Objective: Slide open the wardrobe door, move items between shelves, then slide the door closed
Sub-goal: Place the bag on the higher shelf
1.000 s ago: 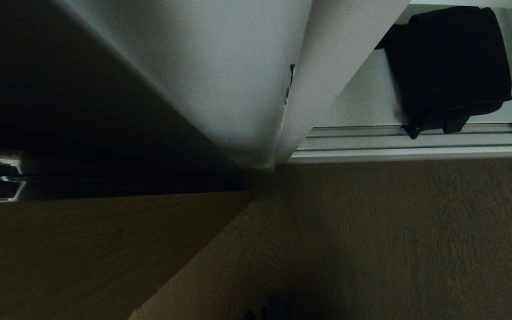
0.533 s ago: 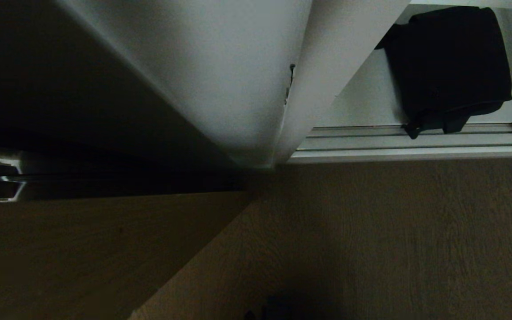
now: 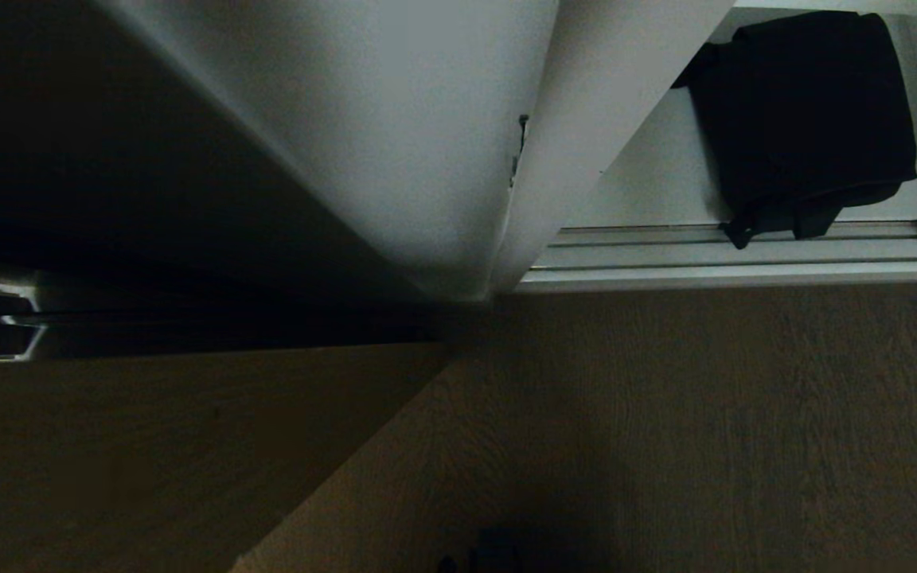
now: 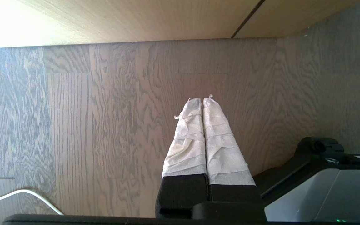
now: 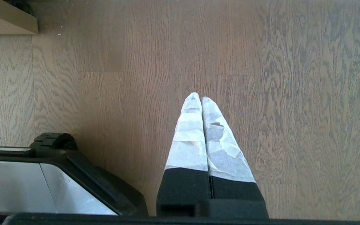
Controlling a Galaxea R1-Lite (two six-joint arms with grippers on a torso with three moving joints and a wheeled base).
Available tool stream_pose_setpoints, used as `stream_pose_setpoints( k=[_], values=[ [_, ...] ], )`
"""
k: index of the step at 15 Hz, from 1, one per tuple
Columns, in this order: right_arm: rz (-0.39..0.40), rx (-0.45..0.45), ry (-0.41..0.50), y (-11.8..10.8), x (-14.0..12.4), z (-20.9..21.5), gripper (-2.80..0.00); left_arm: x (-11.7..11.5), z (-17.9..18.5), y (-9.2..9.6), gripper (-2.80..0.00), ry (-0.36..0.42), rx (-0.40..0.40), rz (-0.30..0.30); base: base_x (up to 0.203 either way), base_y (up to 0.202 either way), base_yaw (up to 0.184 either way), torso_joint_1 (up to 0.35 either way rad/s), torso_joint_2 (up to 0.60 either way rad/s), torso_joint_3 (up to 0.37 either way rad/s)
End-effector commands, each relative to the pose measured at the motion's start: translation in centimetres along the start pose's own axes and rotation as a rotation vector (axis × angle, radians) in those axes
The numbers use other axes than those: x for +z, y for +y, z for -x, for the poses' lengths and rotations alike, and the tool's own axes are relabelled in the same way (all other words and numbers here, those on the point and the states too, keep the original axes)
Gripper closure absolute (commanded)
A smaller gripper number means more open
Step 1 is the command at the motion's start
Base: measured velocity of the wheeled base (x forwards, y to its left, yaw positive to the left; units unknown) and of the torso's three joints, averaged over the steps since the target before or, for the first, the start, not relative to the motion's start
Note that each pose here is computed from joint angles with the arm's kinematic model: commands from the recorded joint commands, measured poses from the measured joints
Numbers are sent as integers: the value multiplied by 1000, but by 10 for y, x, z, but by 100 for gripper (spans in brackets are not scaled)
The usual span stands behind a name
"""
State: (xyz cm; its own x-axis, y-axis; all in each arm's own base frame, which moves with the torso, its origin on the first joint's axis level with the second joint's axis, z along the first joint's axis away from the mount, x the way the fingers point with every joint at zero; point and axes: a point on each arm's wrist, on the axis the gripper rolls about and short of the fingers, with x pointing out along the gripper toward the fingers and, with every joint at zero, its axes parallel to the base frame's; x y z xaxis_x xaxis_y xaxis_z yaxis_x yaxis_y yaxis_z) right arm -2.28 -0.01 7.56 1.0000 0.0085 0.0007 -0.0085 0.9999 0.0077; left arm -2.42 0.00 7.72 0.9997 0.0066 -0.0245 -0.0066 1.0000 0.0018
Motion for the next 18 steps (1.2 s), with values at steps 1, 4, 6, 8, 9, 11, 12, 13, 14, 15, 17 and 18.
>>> stream_pose_setpoints(
  k=[1,4,6,8,9,11,12,13,14,15,17,18],
  values=[
    [0,1,-2,0,0,0,0,0,0,0,0,0,1,0,0,0,0,0,0,0],
    [0,1,-2,0,0,0,0,0,0,0,0,0,1,0,0,0,0,0,0,0],
    [0,1,-2,0,0,0,0,0,0,0,0,0,1,0,10,-77,9,6,0,4],
    [0,1,-2,0,0,0,0,0,0,0,0,0,1,0,1,-175,1,3,0,4],
    [0,1,-2,0,0,0,0,0,0,0,0,0,1,0,0,-199,-2,1,0,-2],
    [0,1,-2,0,0,0,0,0,0,0,0,0,3,2,0,-185,1,0,2,5],
    [0,2,-2,0,0,0,0,0,0,0,0,-1,1,1,0,-120,2,-2,7,2],
    [0,1,-2,0,0,0,0,0,0,0,0,0,1,1,0,-54,1,2,3,-1],
    [0,1,-2,0,0,0,0,0,0,0,0,0,1,0,0,0,0,0,0,0],
    [0,1,-2,0,0,0,0,0,0,0,0,0,1,0,0,0,0,0,0,0],
    [0,1,-2,0,0,0,0,0,0,0,0,0,1,0,0,0,0,0,0,0],
    [0,1,-2,0,0,0,0,0,0,0,0,0,1,0,0,0,0,0,0,0]
  ],
)
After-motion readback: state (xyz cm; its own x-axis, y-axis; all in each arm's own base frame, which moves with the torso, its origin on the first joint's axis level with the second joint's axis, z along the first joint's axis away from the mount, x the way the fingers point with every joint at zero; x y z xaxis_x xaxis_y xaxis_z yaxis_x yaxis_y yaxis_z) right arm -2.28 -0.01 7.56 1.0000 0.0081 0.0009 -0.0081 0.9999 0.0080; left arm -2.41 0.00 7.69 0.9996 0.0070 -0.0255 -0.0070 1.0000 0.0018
